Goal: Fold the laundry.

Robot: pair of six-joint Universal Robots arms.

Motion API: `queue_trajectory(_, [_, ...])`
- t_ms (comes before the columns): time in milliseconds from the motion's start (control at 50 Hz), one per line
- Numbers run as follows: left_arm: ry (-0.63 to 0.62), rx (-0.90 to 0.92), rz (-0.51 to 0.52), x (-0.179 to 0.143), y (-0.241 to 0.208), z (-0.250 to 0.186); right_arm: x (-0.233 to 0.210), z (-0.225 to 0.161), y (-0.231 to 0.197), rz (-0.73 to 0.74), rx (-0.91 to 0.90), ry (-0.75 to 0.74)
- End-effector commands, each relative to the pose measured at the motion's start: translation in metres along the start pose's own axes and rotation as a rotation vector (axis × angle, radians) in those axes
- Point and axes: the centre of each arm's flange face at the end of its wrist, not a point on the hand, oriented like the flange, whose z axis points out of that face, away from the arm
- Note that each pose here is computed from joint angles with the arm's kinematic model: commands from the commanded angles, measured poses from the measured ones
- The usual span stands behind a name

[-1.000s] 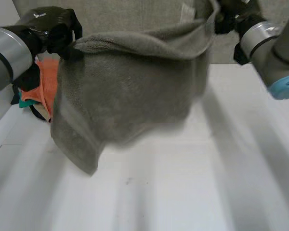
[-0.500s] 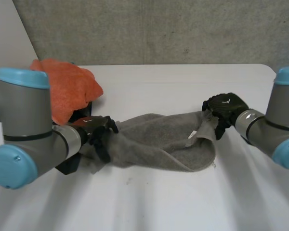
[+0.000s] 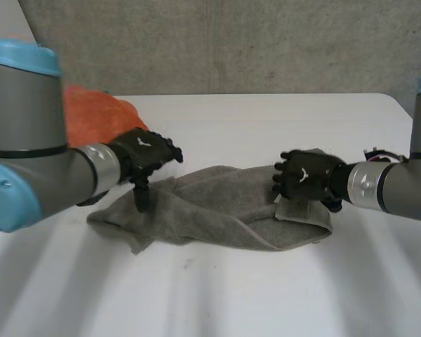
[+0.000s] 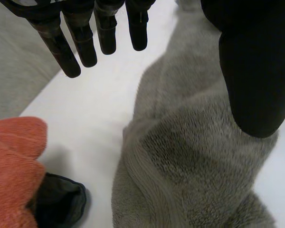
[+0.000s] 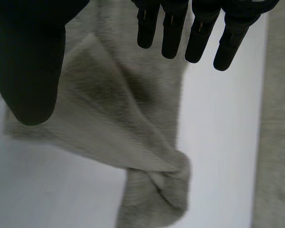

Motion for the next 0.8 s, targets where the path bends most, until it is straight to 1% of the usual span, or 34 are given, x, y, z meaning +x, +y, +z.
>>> queue_trajectory(20, [0.006, -0.088, 0.111, 0.008, 0.024, 0.037, -0.013, 0.014, 0.014, 0.025, -0.027, -0.032])
queue_trajectory(140, [0.041, -0.166, 0.144, 0.014, 0.044, 0.056, -0.013, 0.029, 0.024, -0.001, -0.031, 0.015])
queue_trajectory(220, [0.021, -0.159, 0.163, 0.010, 0.043, 0.063, -0.001, 0.041, 0.029, -0.049, -0.034, 0.120])
queue_trajectory(300, [-0.080, -0.089, 0.184, -0.005, 0.024, 0.070, 0.018, 0.053, 0.031, -0.071, -0.033, 0.234])
queue_trajectory(320, [-0.151, -0.037, 0.195, -0.017, 0.011, 0.072, 0.032, 0.057, 0.031, -0.061, -0.024, 0.296])
queue_trajectory(340, [-0.192, -0.008, 0.197, -0.024, 0.003, 0.072, 0.041, 0.058, 0.030, -0.047, -0.013, 0.333])
queue_trajectory(380, [-0.274, 0.067, 0.198, -0.040, -0.016, 0.069, 0.064, 0.059, 0.028, 0.003, 0.016, 0.421])
queue_trajectory(400, [-0.369, 0.158, 0.191, -0.059, -0.040, 0.062, 0.093, 0.056, 0.025, 0.071, 0.056, 0.532])
queue_trajectory(460, [-0.503, 0.310, 0.156, -0.085, -0.074, 0.048, 0.142, 0.042, 0.022, 0.225, 0.135, 0.728])
queue_trajectory(480, [-0.575, 0.419, 0.117, -0.101, -0.095, 0.035, 0.172, 0.027, 0.022, 0.332, 0.197, 0.862])
queue_trajectory(540, [-0.640, 0.563, 0.053, -0.118, -0.120, 0.016, 0.206, 0.004, 0.019, 0.485, 0.306, 1.022])
queue_trajectory(560, [-0.661, 0.635, 0.026, -0.124, -0.132, 0.004, 0.221, -0.009, 0.021, 0.544, 0.360, 1.106])
queue_trajectory(580, [-0.666, 0.661, 0.008, -0.125, -0.136, 0.001, 0.228, -0.017, 0.021, 0.562, 0.384, 1.145])
queue_trajectory(600, [-0.670, 0.684, -0.008, -0.127, -0.140, -0.004, 0.232, -0.022, 0.020, 0.578, 0.403, 1.172])
queue_trajectory(620, [-0.680, 0.705, -0.048, -0.130, -0.142, -0.011, 0.235, -0.026, 0.021, 0.584, 0.415, 1.191])
queue_trajectory(640, [-0.685, 0.704, -0.068, -0.130, -0.142, -0.013, 0.239, -0.032, 0.018, 0.572, 0.431, 1.209])
queue_trajectory(680, [-0.687, 0.698, -0.112, -0.132, -0.138, -0.014, 0.240, -0.034, 0.014, 0.563, 0.436, 1.205])
queue_trajectory(700, [-0.689, 0.678, -0.147, -0.133, -0.132, -0.013, 0.236, -0.033, 0.015, 0.569, 0.426, 1.187])
queue_trajectory(760, [-0.669, 0.636, -0.184, -0.130, -0.119, -0.006, 0.225, -0.025, 0.018, 0.594, 0.394, 1.130])
queue_trajectory(800, [-0.628, 0.577, -0.200, -0.122, -0.103, 0.004, 0.206, -0.010, 0.023, 0.626, 0.353, 1.031])
